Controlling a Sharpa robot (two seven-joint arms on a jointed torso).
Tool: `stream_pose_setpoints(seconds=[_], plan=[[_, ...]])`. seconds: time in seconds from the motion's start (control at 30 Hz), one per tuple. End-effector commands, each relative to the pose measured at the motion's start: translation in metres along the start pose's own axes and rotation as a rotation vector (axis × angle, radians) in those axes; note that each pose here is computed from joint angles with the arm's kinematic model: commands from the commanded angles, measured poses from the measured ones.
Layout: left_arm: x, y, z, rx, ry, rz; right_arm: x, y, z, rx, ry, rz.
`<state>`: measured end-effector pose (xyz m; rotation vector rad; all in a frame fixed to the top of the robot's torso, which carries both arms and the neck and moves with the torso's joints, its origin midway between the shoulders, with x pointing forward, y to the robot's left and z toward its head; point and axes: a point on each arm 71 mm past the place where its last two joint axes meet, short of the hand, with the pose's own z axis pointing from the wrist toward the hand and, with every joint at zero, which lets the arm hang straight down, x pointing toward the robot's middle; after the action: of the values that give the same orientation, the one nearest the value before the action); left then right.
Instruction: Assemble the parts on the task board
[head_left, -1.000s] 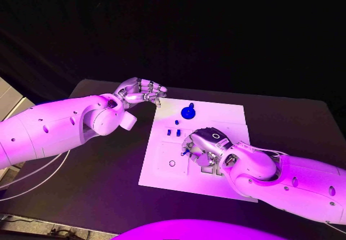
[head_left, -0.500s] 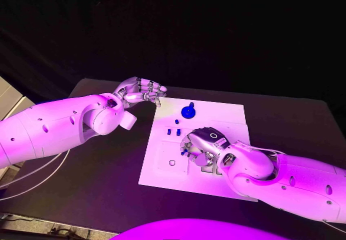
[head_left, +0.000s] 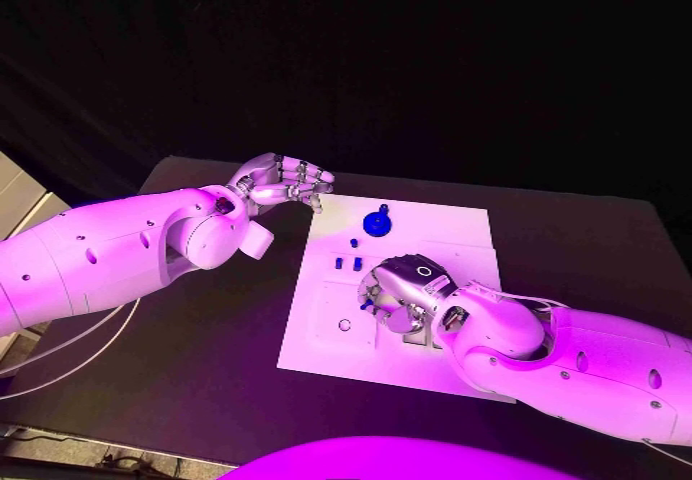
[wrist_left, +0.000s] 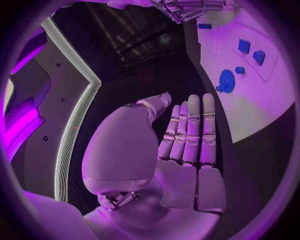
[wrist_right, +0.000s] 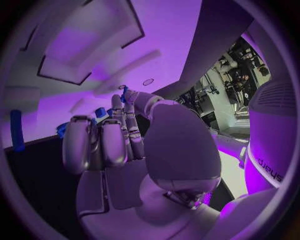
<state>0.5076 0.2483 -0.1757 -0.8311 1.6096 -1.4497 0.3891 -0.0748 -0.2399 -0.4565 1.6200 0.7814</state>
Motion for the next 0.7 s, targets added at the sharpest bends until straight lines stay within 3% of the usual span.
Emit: stream_pose_setpoints(seconds=[0.03, 0.3, 0.7], plan=[[0.0015, -0.0012, 0.0004, 0.007, 0.005, -0.006, 0.005, 0.0012, 0.0011, 0.011, 0.051, -0.035], [0.0016, -0.0011, 0.0004, 0.006, 0.006, -0.006, 0.0064, 0.0019, 0.0026, 0.035, 0.069, -0.062], [0.0012, -0.001, 0.0005, 0.006, 0.005, -0.006, -0.0016, 0.0069, -0.001, 0.012, -0.025, -0.03]])
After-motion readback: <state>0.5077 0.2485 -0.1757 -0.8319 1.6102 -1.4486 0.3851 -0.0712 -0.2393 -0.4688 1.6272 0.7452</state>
